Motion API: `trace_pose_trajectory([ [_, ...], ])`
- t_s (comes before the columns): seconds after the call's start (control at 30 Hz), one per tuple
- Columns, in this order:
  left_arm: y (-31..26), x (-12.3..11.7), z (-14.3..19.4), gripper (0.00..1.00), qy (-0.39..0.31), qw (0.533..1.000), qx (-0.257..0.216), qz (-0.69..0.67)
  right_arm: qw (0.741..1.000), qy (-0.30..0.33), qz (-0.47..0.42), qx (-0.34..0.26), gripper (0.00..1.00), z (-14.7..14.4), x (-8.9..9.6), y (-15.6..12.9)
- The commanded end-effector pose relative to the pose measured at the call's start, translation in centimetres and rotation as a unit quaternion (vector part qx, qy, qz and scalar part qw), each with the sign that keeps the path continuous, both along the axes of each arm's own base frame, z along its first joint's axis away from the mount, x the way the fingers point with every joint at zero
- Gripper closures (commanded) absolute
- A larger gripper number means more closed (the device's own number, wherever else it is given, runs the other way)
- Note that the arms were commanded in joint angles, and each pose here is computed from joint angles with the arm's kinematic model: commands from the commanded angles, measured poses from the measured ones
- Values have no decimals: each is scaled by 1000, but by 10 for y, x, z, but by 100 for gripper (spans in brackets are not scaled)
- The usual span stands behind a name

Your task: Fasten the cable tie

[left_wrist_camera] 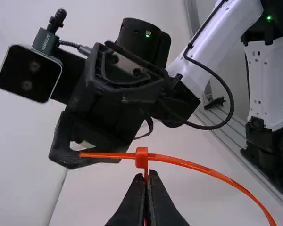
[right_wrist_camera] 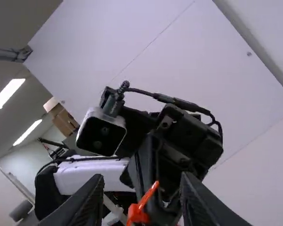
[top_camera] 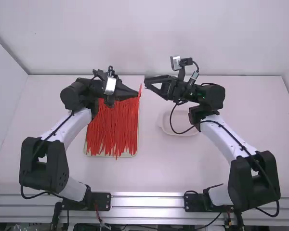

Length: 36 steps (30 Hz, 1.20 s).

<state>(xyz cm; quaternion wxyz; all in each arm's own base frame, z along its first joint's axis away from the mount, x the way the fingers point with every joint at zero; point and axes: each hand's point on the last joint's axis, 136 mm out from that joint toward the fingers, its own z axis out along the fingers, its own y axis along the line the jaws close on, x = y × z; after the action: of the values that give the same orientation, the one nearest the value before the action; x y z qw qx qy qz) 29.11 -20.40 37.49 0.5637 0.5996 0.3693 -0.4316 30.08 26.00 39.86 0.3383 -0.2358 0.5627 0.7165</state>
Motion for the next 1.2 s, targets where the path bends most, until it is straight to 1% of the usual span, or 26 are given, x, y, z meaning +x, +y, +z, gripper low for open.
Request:
trace_pose_trajectory([
  [0.0, 1, -7, 2, 99, -15, 1000, -1, 0, 1000, -1, 17, 2, 56, 5, -9, 8],
  [0.2, 0, -8, 2, 99, -16, 1000, -1, -1, 1000, -9, 19, 8, 56, 7, -13, 15],
  [0.33, -2, -9, 2, 98, -16, 1000, -1, -5, 1000, -3, 23, 6, 55, 6, -14, 18],
  [0.47, -4, -10, 2, 98, -13, 1000, -3, -8, 1000, -8, 24, 3, 61, 4, -15, 19],
  [0.5, -4, -10, 3, 99, -14, 1000, -3, -8, 1000, -8, 24, 2, 65, 4, -15, 19],
  [0.53, -4, -10, 3, 99, -14, 1000, -4, -7, 1000, -8, 24, 2, 72, 4, -15, 19],
  [0.57, -4, -10, 4, 99, -14, 1000, -5, -6, 1000, -8, 25, 2, 82, 4, -15, 19],
  [0.6, -4, -10, 4, 98, -14, 1000, -6, -6, 1000, -8, 25, 2, 85, 4, -15, 19],
  [0.67, -4, -10, 4, 98, -15, 1000, -5, -6, 1000, -9, 25, 2, 100, 4, -15, 19],
  [0.8, -4, -10, 3, 98, -11, 1000, -5, -6, 999, -26, 29, -4, 100, 2, -18, 19],
  [0.97, -4, -10, 3, 98, -9, 1000, -3, -8, 999, -33, 24, 0, 100, 4, -17, 18],
  [1.17, -6, -11, -1, 99, 9, 1000, 3, -13, 999, -31, -10, 6, 100, 7, -1, 4],
])
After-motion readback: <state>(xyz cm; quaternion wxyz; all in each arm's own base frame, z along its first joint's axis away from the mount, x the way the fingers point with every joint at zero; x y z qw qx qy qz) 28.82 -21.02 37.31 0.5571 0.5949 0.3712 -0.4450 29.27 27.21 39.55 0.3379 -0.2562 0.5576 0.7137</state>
